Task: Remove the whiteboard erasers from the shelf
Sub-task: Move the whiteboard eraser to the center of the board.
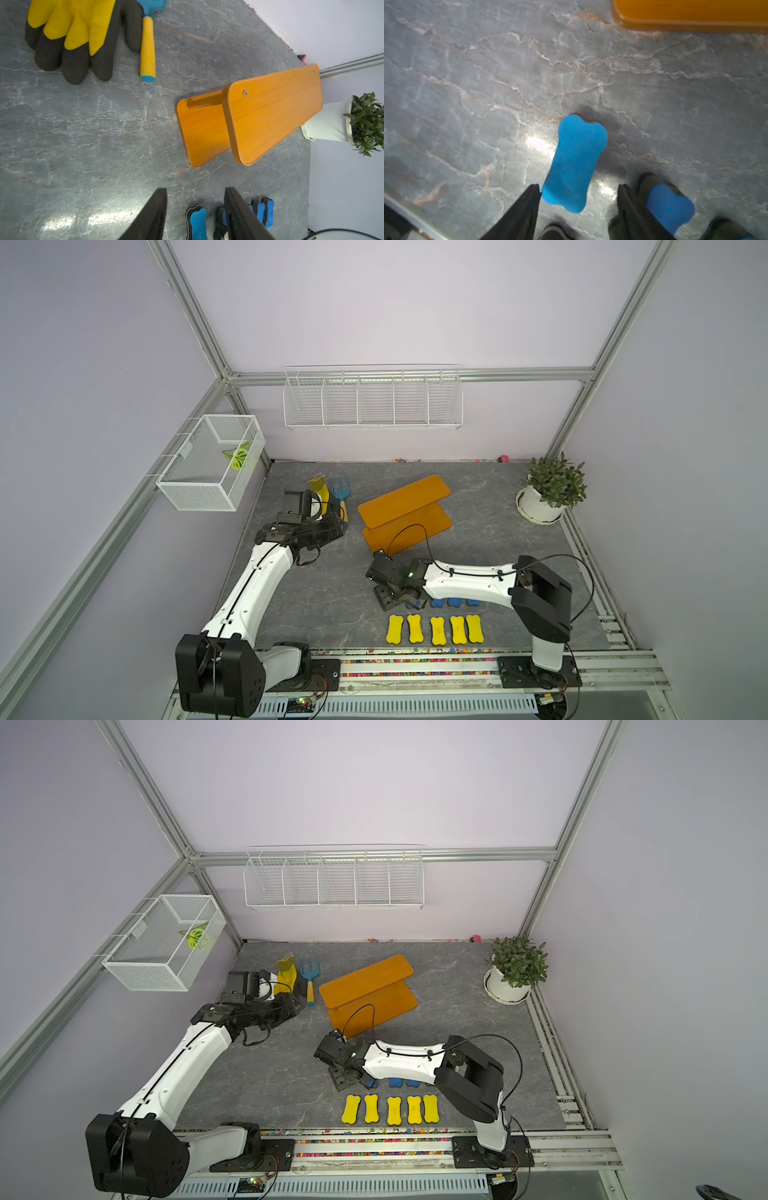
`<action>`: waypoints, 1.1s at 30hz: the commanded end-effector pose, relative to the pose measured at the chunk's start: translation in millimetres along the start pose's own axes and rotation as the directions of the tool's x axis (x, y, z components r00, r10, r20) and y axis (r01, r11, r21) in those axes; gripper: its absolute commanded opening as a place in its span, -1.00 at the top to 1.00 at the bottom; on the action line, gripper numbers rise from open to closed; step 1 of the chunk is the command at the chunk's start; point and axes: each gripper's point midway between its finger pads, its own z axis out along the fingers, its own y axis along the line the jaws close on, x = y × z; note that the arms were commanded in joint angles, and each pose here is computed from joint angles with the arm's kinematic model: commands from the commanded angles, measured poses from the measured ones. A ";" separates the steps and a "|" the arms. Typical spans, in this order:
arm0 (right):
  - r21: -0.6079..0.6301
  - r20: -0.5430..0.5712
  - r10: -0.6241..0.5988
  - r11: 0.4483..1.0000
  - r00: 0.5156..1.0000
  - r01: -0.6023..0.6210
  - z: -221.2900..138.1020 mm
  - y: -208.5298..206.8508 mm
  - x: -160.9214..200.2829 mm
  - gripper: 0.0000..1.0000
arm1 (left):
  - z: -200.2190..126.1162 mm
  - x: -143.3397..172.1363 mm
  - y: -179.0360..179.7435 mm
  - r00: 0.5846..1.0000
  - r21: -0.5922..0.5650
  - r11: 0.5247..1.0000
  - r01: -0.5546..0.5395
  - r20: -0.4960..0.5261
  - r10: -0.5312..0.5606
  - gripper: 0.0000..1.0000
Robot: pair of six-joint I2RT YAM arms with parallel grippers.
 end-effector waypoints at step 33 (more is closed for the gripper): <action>0.205 -0.065 0.213 0.959 0.975 -0.196 -1.1 -30.8 0.5 0.22 | -5.5 -11.8 13.5 0.998 0.004 0.999 0.048 0.035 -0.048 -0.08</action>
